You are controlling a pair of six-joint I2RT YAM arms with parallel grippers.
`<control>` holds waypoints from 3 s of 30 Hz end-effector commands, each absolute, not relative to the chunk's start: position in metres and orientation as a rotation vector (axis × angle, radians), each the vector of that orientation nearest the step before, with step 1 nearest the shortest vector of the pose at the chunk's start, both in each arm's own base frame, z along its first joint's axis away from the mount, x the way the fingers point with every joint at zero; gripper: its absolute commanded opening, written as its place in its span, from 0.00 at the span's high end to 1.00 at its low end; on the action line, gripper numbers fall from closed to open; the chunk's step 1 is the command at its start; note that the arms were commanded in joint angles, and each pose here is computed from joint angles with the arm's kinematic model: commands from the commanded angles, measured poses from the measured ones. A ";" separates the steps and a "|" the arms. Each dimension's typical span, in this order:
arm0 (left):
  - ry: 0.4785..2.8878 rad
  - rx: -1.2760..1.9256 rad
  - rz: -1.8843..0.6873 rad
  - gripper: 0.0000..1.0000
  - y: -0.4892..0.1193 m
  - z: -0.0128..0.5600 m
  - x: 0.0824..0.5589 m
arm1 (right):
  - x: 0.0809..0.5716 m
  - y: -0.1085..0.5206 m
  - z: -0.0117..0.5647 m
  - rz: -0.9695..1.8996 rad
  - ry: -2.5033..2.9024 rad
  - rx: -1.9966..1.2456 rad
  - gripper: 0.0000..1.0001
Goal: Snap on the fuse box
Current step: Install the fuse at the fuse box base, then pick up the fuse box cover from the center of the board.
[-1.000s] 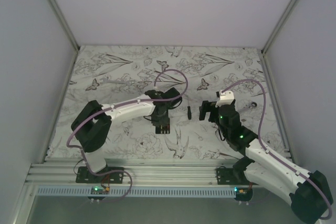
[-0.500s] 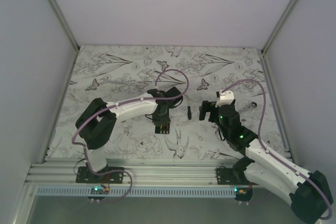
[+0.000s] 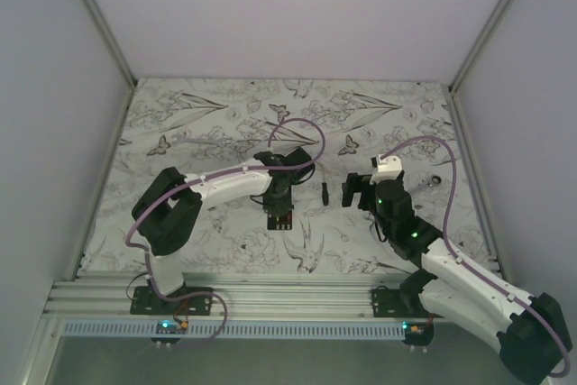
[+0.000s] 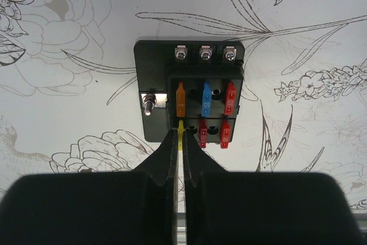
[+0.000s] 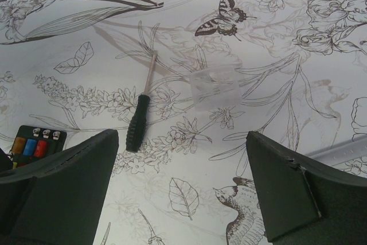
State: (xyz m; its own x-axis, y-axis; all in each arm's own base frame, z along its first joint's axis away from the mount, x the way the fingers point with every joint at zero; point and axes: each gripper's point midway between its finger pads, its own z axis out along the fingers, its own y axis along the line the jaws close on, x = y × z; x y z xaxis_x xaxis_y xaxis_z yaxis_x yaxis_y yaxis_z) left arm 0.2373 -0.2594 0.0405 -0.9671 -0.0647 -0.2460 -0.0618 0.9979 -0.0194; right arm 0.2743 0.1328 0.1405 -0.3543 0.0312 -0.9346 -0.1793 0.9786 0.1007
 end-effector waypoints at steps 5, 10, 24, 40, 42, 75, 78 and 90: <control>2.970 -0.124 0.106 1.00 -0.239 0.019 0.219 | 0.279 0.134 0.153 0.239 1.889 -0.079 0.01; 2.995 -0.147 0.186 1.00 -0.226 0.004 0.211 | 0.279 0.134 0.153 0.240 1.890 -0.080 0.01; 3.045 -0.155 0.409 1.00 -0.202 -0.034 0.162 | 0.279 0.134 0.153 0.239 1.890 -0.081 0.01; 2.902 -0.226 0.090 0.97 -0.254 0.019 0.206 | 0.278 0.136 0.154 0.249 1.888 -0.089 0.01; 2.874 -0.243 0.051 0.91 -0.261 0.029 0.214 | 0.278 0.136 0.154 0.250 1.889 -0.091 0.01; 2.790 -0.279 -0.178 0.02 -0.164 0.066 0.207 | 0.349 0.131 0.086 0.019 2.262 -0.017 0.01; 2.803 -0.285 -0.188 0.00 -0.160 0.062 0.206 | 0.371 0.127 0.085 -0.074 2.264 0.045 0.01; 2.796 -0.288 -0.199 0.00 -0.146 0.061 0.198 | 0.396 0.116 0.037 -0.265 2.388 0.099 0.01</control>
State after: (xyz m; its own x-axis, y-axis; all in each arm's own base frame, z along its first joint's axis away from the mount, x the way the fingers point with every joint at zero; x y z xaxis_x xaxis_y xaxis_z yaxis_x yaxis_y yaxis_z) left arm 0.2056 -0.1528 0.0648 -0.9197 -0.2339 -0.3155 -0.1838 0.9662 -0.1805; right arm 0.3949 0.1258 0.0311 -0.7380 -0.0385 -0.6737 0.0853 0.9850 -0.1497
